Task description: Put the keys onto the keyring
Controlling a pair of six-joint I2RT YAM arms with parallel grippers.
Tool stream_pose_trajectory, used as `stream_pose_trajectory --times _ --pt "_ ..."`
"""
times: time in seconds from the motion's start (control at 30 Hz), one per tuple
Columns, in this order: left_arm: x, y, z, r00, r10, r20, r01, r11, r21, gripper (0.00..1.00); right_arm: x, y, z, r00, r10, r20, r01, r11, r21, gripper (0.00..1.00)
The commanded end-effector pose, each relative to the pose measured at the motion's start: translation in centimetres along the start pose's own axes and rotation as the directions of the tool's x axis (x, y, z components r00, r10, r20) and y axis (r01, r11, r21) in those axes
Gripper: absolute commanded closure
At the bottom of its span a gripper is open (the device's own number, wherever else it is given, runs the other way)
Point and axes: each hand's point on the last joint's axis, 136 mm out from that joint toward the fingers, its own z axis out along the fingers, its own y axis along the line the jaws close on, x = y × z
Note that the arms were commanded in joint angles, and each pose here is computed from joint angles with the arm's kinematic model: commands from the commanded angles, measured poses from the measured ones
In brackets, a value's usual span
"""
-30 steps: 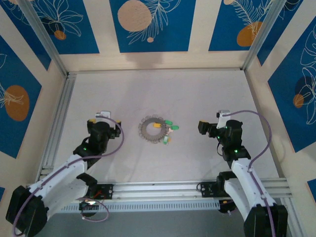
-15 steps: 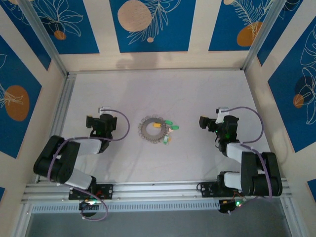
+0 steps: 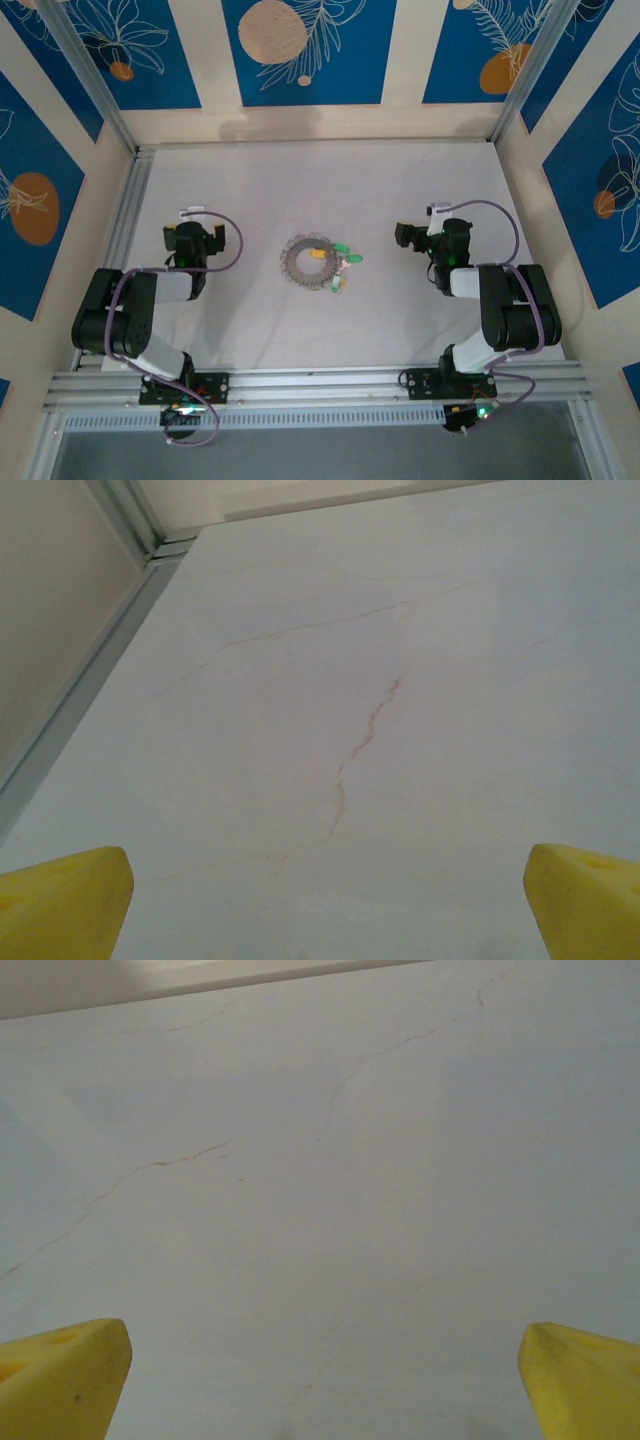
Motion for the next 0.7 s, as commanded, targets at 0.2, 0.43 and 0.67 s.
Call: stream_pose_trajectory --times 0.2,0.43,0.67 --pt "-0.10 -1.17 -0.76 0.994 -0.052 0.093 0.042 0.994 0.103 0.00 -1.02 -0.06 -0.15 0.998 -0.034 0.050 0.033 0.999 0.007 0.01" --pt "-0.34 -1.06 -0.73 0.993 -0.052 0.109 0.041 0.994 0.098 0.00 -1.00 0.01 -0.14 0.998 -0.039 0.051 0.038 0.999 0.010 0.01" --pt "-0.25 -1.08 -0.75 0.993 -0.051 0.105 0.040 0.994 0.098 0.00 -1.03 0.00 -0.10 0.998 -0.029 0.047 0.029 1.000 -0.001 0.01"
